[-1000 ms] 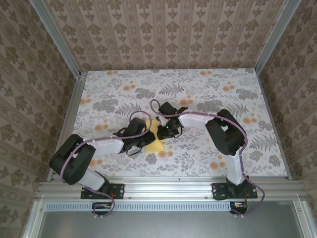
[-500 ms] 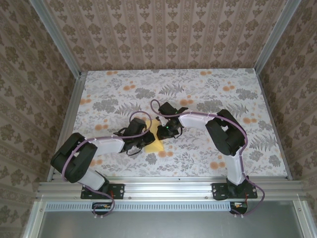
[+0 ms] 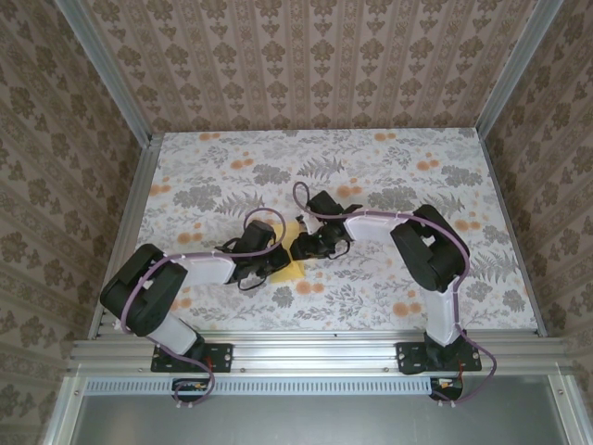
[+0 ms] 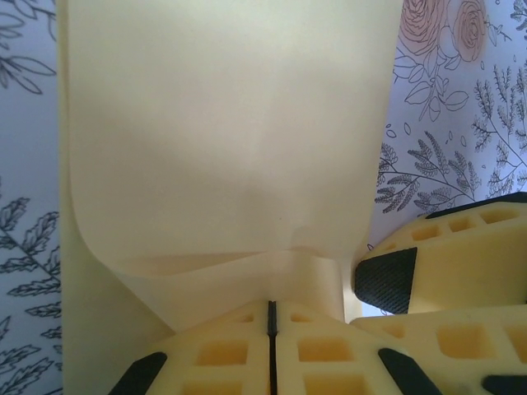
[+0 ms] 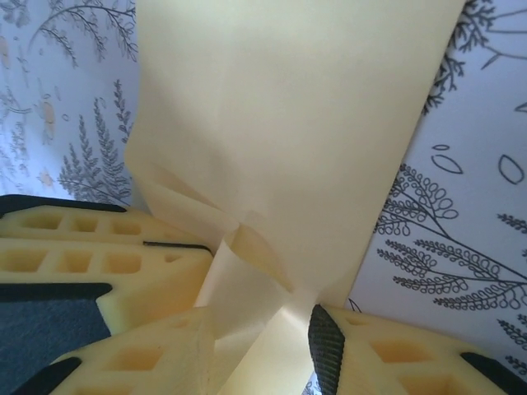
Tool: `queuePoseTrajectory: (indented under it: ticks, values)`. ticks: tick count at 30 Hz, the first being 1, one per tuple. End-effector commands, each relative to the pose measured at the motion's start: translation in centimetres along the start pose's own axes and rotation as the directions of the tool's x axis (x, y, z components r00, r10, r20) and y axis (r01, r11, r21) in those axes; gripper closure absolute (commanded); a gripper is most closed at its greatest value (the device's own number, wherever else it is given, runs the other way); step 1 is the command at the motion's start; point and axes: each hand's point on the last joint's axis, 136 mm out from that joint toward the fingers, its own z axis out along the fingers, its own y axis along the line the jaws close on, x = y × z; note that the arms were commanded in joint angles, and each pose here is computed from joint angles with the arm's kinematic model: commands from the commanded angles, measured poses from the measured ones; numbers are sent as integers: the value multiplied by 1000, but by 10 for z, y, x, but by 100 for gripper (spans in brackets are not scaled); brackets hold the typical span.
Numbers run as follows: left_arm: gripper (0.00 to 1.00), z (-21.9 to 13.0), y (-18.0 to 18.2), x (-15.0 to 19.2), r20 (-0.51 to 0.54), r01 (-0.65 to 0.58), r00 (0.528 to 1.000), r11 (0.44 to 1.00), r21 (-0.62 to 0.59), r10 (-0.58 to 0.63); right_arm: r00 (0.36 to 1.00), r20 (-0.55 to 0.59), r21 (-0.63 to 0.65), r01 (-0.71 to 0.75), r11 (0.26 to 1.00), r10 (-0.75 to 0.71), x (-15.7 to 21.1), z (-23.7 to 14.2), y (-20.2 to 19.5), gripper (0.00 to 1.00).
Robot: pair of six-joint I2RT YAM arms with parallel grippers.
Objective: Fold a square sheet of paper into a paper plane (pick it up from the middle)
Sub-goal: Fold the triangle a second time at the center of the table.
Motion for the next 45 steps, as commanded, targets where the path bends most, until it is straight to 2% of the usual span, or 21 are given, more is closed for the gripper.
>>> queuePoseTrajectory:
  ticks: [1,9,22,25,28,33,38,45]
  values:
    - [91,3,0,-2,-2,-21,1000,1000,-8,21,981,-90,144,-157,977,171,43,17,-63,56]
    - [93,3,5,0,-8,-24,1000,999,-28,24,974,-46,13,-223,975,223,29,7,-57,53]
    - [92,2,5,-2,-10,-27,1000,999,-39,27,977,-94,91,-183,979,191,38,13,-71,77]
    - [92,3,6,-2,-13,-27,1000,999,-46,26,977,-94,116,-181,977,192,37,12,-74,79]
    - [93,3,9,0,-24,-23,999,997,-69,21,980,-83,125,-172,977,183,32,8,-70,78]
    - [93,5,15,3,-38,-18,999,994,-108,14,988,11,85,-154,984,154,14,-22,-45,67]
    - [93,4,19,5,-36,-13,999,990,-138,8,988,93,100,-135,986,126,13,-53,-28,67]
    - [94,3,24,7,-29,-8,1000,985,-171,3,996,32,86,-89,992,87,39,-39,-1,72]
